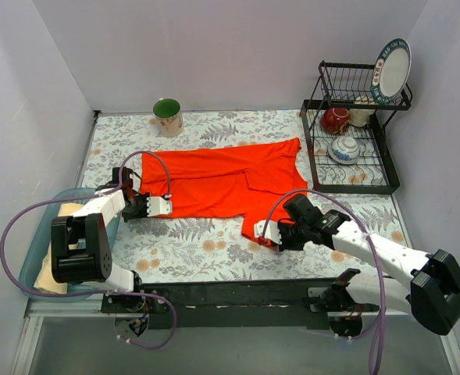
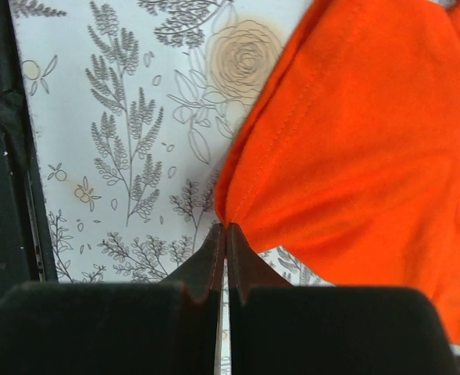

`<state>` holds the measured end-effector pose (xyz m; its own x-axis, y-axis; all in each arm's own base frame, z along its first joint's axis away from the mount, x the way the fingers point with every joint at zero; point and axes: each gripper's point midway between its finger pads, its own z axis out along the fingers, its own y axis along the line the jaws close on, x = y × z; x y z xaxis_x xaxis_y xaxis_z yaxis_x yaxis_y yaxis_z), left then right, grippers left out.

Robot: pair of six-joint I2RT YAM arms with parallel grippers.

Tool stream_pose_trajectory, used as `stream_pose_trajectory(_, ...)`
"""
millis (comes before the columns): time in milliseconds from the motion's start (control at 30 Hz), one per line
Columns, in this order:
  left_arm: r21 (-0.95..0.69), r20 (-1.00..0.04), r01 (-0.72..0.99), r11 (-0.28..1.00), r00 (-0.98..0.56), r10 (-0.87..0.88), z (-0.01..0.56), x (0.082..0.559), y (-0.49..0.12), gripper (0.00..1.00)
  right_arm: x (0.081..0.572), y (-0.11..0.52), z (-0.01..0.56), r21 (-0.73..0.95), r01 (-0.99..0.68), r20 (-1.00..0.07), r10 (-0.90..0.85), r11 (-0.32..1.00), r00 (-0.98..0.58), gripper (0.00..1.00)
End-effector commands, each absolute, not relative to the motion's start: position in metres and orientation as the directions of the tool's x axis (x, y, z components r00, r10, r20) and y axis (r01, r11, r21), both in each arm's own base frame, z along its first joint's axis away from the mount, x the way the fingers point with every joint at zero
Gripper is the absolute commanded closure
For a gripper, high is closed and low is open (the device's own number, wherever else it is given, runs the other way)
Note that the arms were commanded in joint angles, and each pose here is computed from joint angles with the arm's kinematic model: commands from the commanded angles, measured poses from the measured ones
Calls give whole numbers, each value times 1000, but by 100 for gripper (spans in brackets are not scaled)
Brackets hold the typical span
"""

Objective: Roll the t-shirts
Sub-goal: Fold the T-shirt at the center of the board.

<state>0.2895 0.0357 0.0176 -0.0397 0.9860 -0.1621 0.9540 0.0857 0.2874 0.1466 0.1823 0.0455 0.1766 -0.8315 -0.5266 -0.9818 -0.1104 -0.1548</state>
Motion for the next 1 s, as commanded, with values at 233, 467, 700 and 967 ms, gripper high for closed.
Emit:
stream_pose_trajectory(233,201,-226,967,155,-108,968,30,280,25,100,189,184,132,-251,-953,-632,-775,170,28,99)
stream_pose_trajectory(467,197,-272,957,211,-154,950,42,284,16,100,219,172,165,-353,-887,-638,-770,297,-4,99)
stream_pose_trajectory(700,212,-340,910,355,-272,900,62,319,11,100,268,153,194,-439,-801,-647,-762,407,-32,99)
stream_pose_trajectory(967,242,-367,875,420,-318,874,84,336,11,100,302,154,205,-453,-761,-668,-742,464,-56,99)
